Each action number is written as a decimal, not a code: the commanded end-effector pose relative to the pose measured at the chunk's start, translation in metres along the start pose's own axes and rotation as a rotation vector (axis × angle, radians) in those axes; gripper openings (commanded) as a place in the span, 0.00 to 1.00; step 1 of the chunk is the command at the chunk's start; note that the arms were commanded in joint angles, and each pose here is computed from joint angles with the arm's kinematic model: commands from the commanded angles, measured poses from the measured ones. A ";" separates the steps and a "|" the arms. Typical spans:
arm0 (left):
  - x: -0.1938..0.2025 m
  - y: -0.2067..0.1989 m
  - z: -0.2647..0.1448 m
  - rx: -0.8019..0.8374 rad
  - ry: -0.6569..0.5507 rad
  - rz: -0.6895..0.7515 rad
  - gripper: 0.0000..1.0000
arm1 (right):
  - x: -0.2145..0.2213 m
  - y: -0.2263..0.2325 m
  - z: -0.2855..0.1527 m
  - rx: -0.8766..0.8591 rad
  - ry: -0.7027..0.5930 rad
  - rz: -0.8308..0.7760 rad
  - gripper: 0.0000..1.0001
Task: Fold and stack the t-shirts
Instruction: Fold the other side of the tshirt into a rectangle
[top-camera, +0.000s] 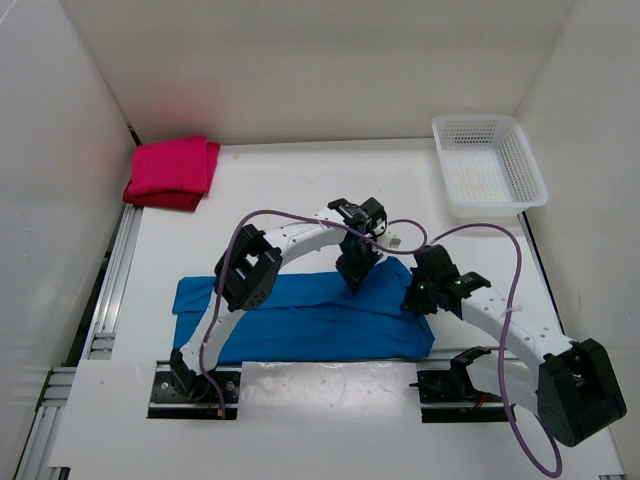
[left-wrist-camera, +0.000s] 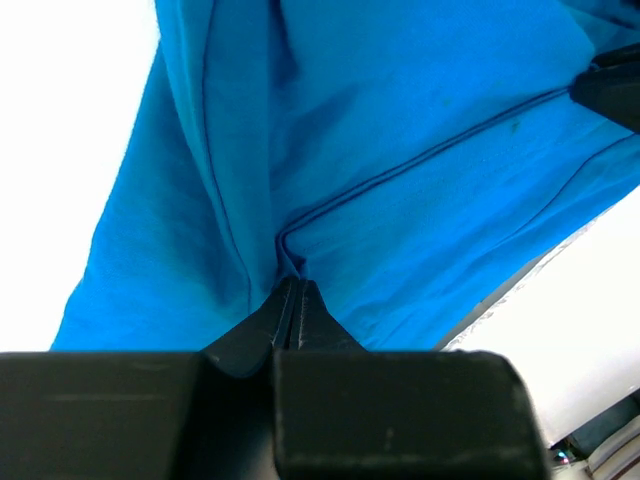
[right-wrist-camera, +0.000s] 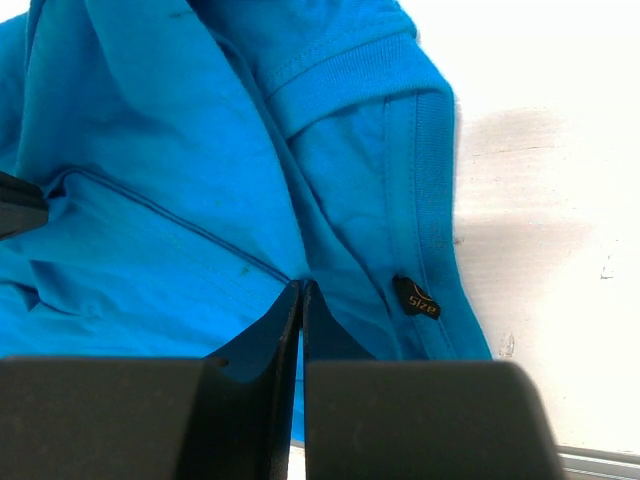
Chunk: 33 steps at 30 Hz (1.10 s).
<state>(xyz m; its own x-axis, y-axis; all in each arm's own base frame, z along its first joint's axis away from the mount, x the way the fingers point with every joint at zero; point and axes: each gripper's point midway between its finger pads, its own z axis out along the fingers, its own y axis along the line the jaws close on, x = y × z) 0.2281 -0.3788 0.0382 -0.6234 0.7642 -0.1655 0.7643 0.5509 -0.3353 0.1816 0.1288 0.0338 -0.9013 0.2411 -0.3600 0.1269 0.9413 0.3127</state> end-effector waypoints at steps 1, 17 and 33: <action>-0.018 -0.020 -0.036 0.013 -0.118 0.061 0.10 | -0.007 0.002 -0.006 0.001 -0.015 -0.022 0.00; 0.022 -0.045 -0.072 0.113 -0.110 0.055 0.10 | 0.003 0.010 -0.041 -0.090 -0.039 -0.099 0.00; 0.069 -0.044 -0.048 0.137 0.048 -0.003 0.10 | 0.054 -0.006 -0.027 -0.071 0.093 -0.092 0.03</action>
<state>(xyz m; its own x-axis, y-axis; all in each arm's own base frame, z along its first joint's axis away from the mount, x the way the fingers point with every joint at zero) 0.1632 -0.3296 0.0652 -0.6262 0.7767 -0.0673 0.7176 0.5405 -0.4391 0.1315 0.1377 0.0471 -0.9326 0.1289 -0.3370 -0.0074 0.9270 0.3750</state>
